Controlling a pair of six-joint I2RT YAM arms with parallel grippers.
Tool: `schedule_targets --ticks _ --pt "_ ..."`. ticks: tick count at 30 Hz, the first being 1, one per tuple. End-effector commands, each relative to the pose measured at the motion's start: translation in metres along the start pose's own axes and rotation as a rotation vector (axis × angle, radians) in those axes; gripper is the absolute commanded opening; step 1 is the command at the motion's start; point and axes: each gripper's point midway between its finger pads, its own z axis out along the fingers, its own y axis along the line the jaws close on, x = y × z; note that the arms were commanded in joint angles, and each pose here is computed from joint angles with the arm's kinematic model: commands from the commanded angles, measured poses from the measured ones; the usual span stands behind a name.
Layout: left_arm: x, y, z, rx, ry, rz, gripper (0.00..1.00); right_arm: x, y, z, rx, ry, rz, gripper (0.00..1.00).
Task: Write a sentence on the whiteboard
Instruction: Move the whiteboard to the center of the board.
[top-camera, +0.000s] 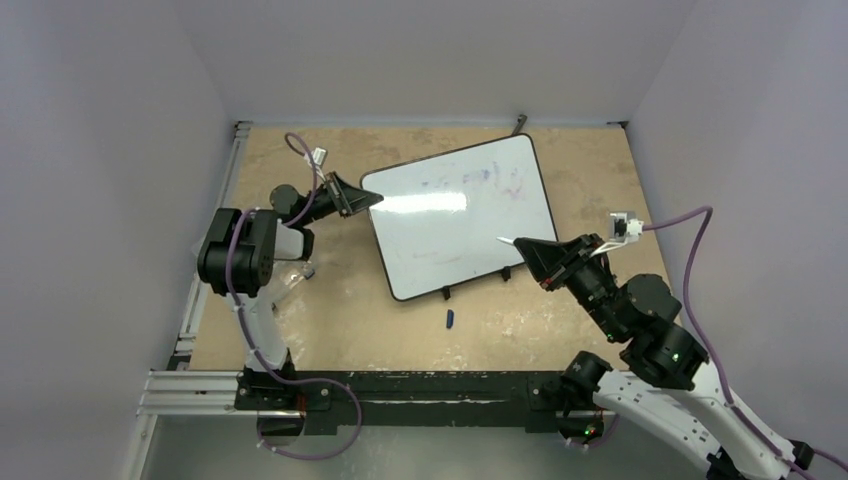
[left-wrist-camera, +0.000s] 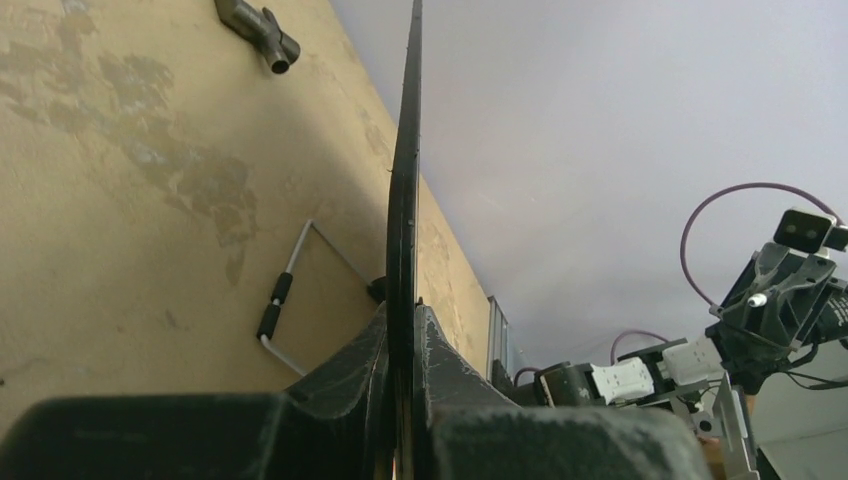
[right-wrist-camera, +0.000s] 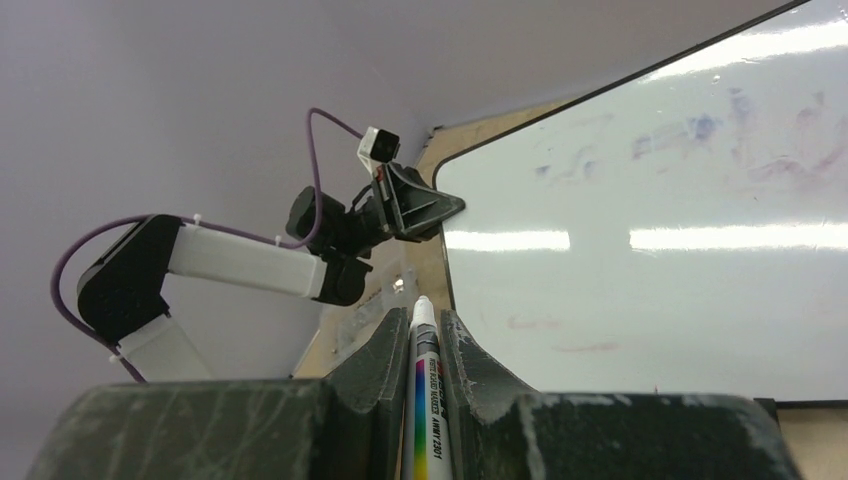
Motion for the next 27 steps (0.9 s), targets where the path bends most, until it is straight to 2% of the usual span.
schedule_targets --ticks 1,4,8,10,11,12,15,18,27 --pt "0.022 -0.021 -0.009 0.038 0.049 0.087 0.0 0.004 0.0 -0.002 -0.01 0.009 0.019 0.0" --pt "0.03 -0.021 -0.015 0.023 0.041 0.085 0.02 0.006 0.001 -0.003 -0.015 0.017 0.022 0.0" --pt "0.032 -0.02 -0.017 0.008 0.023 0.088 0.24 0.005 0.0 -0.005 -0.011 0.018 0.022 0.0" --pt "0.031 -0.021 -0.018 0.003 0.011 0.096 0.29 0.005 -0.002 -0.007 -0.005 0.019 0.022 0.0" --pt "0.029 -0.021 -0.02 -0.005 -0.008 0.104 0.36 0.004 -0.003 -0.009 -0.002 0.016 0.022 0.0" --pt "0.025 -0.02 -0.022 -0.02 -0.036 0.11 0.55 0.003 -0.003 -0.01 0.002 0.014 0.023 0.0" --pt "0.013 -0.026 -0.028 -0.03 -0.083 0.128 0.74 0.0 -0.006 -0.014 0.012 0.005 0.024 0.0" --pt "0.002 -0.037 -0.034 -0.022 -0.104 0.163 0.99 -0.002 -0.009 -0.017 0.025 -0.002 0.019 0.0" --pt "-0.053 -0.04 -0.069 -0.089 -0.301 0.185 1.0 -0.012 -0.007 -0.022 0.034 -0.013 0.004 0.0"
